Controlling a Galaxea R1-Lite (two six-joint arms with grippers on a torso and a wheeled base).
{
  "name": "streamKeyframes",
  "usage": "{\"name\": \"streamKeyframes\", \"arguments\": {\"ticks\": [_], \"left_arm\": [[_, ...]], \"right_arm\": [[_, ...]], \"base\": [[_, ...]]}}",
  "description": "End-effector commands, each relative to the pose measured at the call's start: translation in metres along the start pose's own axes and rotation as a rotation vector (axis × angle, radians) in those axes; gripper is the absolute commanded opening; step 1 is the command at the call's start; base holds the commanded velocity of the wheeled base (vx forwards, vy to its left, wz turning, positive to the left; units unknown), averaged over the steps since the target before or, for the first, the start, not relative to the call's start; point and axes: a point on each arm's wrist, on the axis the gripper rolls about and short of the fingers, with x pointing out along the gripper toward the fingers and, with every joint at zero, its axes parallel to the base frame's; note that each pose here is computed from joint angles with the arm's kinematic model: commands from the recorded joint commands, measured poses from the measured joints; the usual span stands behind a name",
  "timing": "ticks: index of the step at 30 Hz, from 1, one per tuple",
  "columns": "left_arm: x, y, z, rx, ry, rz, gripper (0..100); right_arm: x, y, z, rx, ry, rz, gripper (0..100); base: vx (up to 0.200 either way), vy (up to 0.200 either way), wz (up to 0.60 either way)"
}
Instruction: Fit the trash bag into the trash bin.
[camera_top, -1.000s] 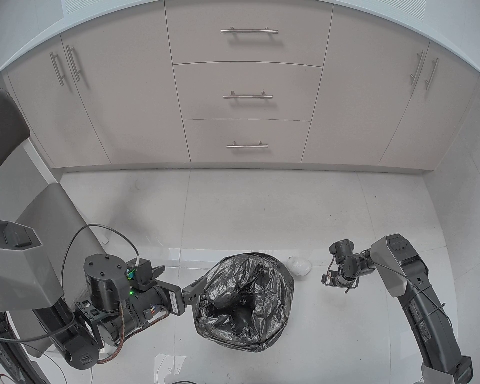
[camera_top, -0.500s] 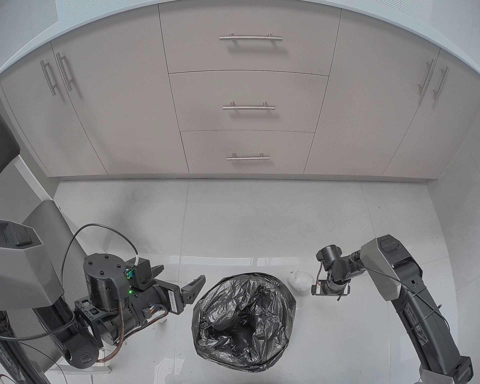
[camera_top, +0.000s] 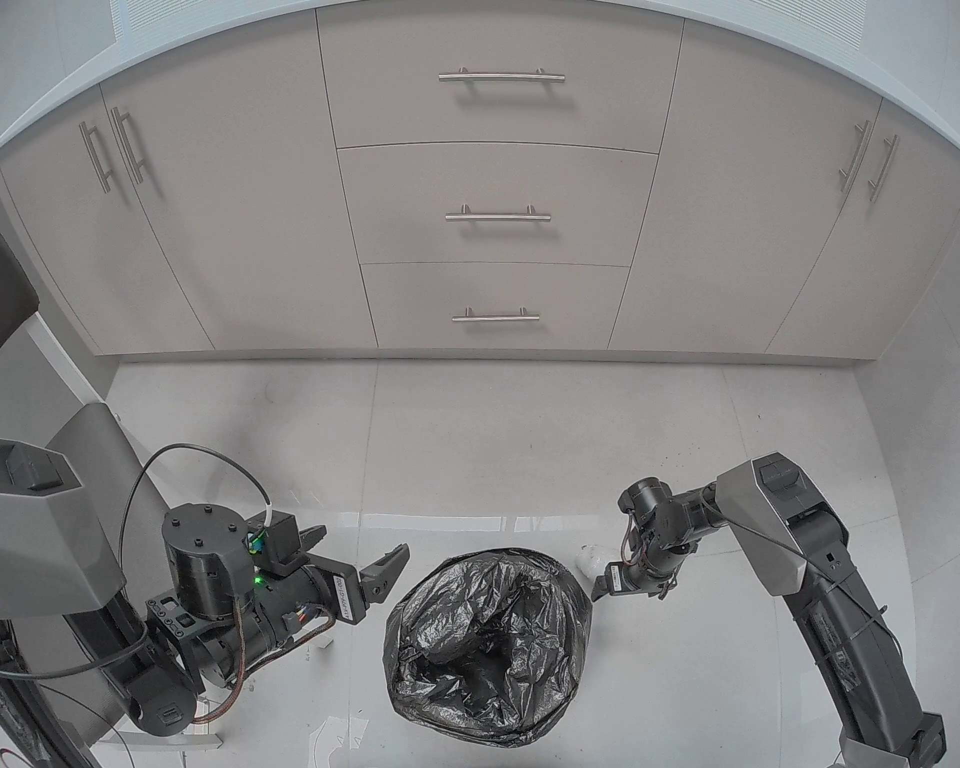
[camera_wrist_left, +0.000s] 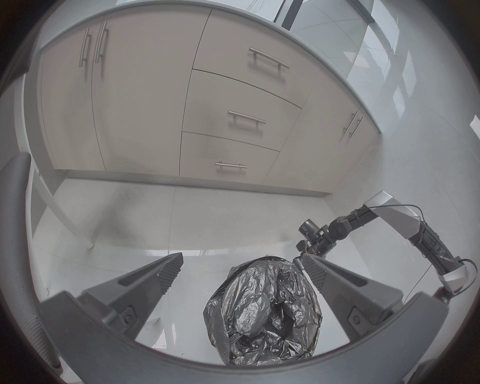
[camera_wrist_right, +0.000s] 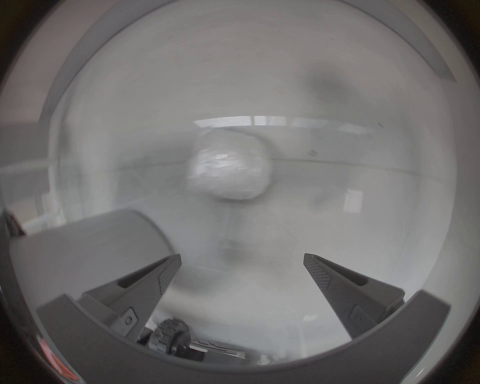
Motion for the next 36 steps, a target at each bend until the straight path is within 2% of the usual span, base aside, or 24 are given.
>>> {"name": "streamKeyframes", "arguments": {"ticks": [1, 2, 3, 5, 8, 10, 13, 16, 19, 22, 29, 36], "left_arm": [[-0.002, -0.001, 0.002, -0.002, -0.032, -0.009, 100], [-0.002, -0.001, 0.002, -0.002, -0.030, -0.009, 100], [-0.003, -0.001, 0.001, -0.002, -0.030, -0.009, 100], [-0.002, -0.001, 0.001, -0.002, -0.028, -0.010, 100], [-0.002, 0.000, 0.000, -0.004, -0.026, -0.009, 100], [-0.001, 0.000, 0.000, -0.003, -0.024, -0.011, 100], [-0.002, -0.001, 0.001, -0.004, -0.027, -0.011, 100], [-0.002, 0.000, 0.000, -0.003, -0.025, -0.011, 100], [-0.002, 0.000, 0.000, -0.003, -0.025, -0.011, 100], [-0.002, -0.001, 0.001, -0.004, -0.027, -0.011, 100], [-0.001, -0.001, 0.000, -0.003, -0.022, -0.012, 100], [0.000, 0.000, -0.002, -0.002, -0.014, -0.010, 100]], "right_arm": [[0.008, 0.004, -0.006, -0.204, 0.020, 0.047, 100], [0.008, 0.005, -0.006, -0.213, 0.021, 0.047, 100], [0.012, 0.006, -0.008, -0.302, 0.019, 0.048, 100], [0.017, 0.006, -0.009, -0.390, 0.000, 0.048, 100], [0.021, 0.011, -0.010, -0.457, -0.018, 0.050, 100], [0.021, 0.016, -0.010, -0.556, -0.027, 0.050, 100], [0.023, 0.021, -0.009, -0.621, -0.064, 0.023, 100], [0.024, 0.028, -0.004, -0.656, -0.130, -0.021, 100], [0.027, 0.028, -0.004, -0.701, -0.148, -0.054, 100], [0.026, 0.028, -0.002, -0.704, -0.154, -0.099, 100], [0.025, 0.029, 0.005, -0.718, -0.229, -0.142, 100], [0.017, 0.025, 0.012, -0.705, -0.245, -0.170, 100]], "base": [[0.000, 0.000, 0.00], [0.000, 0.000, 0.00], [0.000, 0.000, 0.00], [0.000, 0.000, 0.00], [0.000, 0.000, 0.00], [0.000, 0.000, 0.00], [0.000, 0.000, 0.00], [0.000, 0.000, 0.00], [0.000, 0.000, 0.00], [0.000, 0.000, 0.00], [0.000, 0.000, 0.00], [0.000, 0.000, 0.00]]}}
